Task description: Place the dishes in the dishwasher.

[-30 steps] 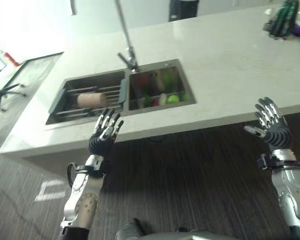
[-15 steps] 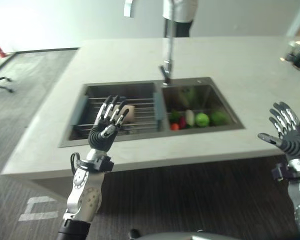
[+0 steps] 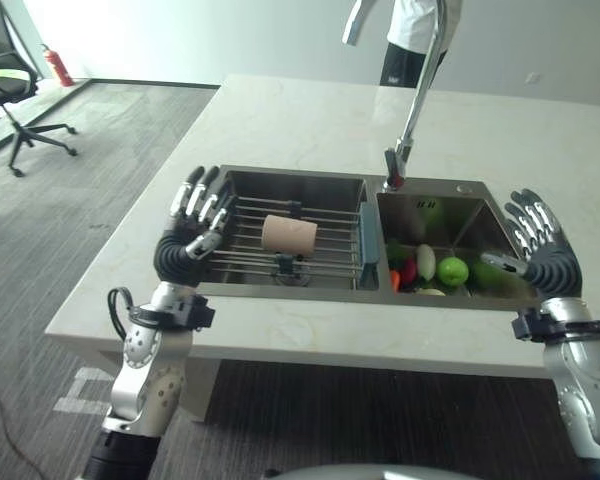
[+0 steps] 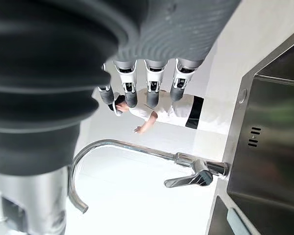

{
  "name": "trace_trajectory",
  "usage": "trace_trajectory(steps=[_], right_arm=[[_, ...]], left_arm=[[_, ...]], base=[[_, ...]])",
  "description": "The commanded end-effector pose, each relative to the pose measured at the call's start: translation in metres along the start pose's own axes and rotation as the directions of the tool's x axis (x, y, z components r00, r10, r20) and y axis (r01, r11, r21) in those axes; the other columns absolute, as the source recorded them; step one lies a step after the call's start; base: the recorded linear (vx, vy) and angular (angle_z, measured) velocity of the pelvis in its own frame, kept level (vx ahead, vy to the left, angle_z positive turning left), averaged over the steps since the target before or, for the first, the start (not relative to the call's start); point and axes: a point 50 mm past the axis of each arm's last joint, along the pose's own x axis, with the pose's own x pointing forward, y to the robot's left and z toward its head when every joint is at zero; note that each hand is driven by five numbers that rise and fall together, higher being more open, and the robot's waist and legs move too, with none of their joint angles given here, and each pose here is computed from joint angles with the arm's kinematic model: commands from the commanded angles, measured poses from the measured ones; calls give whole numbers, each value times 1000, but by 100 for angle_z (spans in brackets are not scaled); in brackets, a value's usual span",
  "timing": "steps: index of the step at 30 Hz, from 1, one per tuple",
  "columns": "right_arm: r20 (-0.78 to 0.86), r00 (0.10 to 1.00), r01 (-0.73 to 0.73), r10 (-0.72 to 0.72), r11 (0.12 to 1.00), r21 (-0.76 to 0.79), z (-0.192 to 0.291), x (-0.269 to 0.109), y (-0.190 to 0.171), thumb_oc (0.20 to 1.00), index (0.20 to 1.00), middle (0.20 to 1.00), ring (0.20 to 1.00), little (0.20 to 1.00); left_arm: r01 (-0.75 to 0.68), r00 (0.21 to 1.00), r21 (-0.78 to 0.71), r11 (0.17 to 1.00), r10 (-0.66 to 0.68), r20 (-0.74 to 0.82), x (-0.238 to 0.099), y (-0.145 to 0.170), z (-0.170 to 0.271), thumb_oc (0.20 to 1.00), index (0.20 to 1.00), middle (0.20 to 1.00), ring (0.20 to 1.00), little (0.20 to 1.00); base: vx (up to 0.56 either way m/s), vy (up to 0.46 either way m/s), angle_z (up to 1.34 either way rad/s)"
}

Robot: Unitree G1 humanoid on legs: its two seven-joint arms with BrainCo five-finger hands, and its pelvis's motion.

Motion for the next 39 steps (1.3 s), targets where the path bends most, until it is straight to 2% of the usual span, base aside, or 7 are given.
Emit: trace_trajectory(steps=[1,3,6,9,18,35,39], right_arm=[[124,991,61,-59,998,-9,23,7,-13,1000,1000,1000,1000,1000],[112,993,39,-38,999,-13,23,4,-16,1000,1000,1000,1000,1000],[82,997,15,-14,1000,-11,24,4,-25,1000,1000,1000,1000,1000],[77,997,-20,26,997,-79,32,15,-31,1000,1000,1000,1000,1000],[76,995,-58,65,994,-93,38,18,-39,1000,1000,1000,1000,1000],[61,984,-155,166,976,-152,53,30,-54,1000,1000,1000,1000,1000],[50,981,-175,186,970,-169,51,32,-53,1000,1000,1000,1000,1000]], left_arm=[[-5,983,223,975,-36,178,17,1,37,1000,1000,1000,1000,1000],[-36,984,368,929,-32,176,16,7,44,1000,1000,1000,1000,1000],[-78,990,792,605,-50,136,20,22,62,1000,1000,1000,1000,1000],[-95,991,866,491,-32,127,38,37,82,1000,1000,1000,1000,1000],[-136,983,928,348,163,83,65,87,140,1000,1000,1000,1000,1000],[396,917,891,-222,142,-372,128,80,150,1000,1000,1000,1000,1000],[538,837,814,-220,258,-483,129,90,127,1000,1000,1000,1000,1000]], base=[[-2,-280,-22],[-2,-255,-17],[-11,-150,-4],[-15,23,2],[54,115,15],[35,55,-12],[-5,51,-14]])
